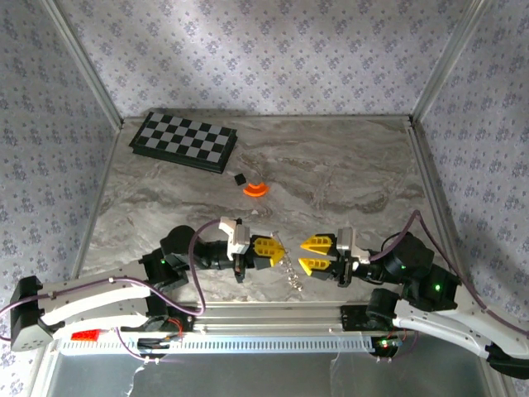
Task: Put the keys on the keyring
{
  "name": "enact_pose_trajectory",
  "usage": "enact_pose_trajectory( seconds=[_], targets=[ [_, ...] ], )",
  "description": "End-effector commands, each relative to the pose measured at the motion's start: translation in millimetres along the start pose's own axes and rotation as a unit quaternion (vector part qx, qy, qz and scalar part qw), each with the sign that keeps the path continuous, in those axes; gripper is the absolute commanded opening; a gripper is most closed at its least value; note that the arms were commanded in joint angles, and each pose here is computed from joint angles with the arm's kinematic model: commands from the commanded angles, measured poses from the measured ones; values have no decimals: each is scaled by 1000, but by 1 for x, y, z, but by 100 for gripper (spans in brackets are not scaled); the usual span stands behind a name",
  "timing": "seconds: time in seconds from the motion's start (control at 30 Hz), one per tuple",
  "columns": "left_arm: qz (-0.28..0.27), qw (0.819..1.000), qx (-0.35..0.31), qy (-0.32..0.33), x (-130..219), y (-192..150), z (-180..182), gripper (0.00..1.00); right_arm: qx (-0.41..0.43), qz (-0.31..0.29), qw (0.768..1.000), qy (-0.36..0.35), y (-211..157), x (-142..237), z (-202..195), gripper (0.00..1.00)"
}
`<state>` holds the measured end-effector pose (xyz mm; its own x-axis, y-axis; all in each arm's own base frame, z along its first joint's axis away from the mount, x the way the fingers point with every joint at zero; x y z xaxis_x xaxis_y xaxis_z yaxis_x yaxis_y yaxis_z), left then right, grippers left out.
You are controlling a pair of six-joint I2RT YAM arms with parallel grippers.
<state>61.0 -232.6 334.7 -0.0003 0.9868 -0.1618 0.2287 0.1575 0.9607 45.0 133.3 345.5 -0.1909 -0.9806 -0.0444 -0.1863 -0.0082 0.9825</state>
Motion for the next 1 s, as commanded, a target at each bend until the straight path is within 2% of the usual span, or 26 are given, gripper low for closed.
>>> enact_pose_trajectory(
  seconds=[0.0, 0.33, 0.73, 0.87, 0.97],
  targets=[
    [-57, 997, -20, -39, -1, 24, -11, 0, -4, -20, 1000, 5, 3, -3, 0, 30],
    [-57, 997, -26, -44, -8, 24, -10, 0, -10, -36, 999, 22, 2, -9, 2, 28],
    [-55, 997, -26, -54, -12, 22, -11, 0, -21, -24, 999, 14, -2, -16, -1, 17],
    [-54, 997, -25, -53, -13, 21, -11, 0, -22, -18, 999, 15, -1, -20, -2, 11],
    [-51, 997, -25, -49, -12, 20, -11, 0, -20, -11, 1000, 15, -1, -21, -3, 1]
  ],
)
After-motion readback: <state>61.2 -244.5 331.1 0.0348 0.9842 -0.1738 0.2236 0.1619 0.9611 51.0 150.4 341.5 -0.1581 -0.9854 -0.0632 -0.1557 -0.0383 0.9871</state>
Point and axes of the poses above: each hand's point on the last joint's axis, 136 mm out from that joint toward the fingers, its own x axis back along the fingers, its own z axis along the line the jaws close on, y = z × x, the point moved 10 cm from there along x, back along the fingers, and after that the axes turned 7 degrees about x, right-handed, at the moved point
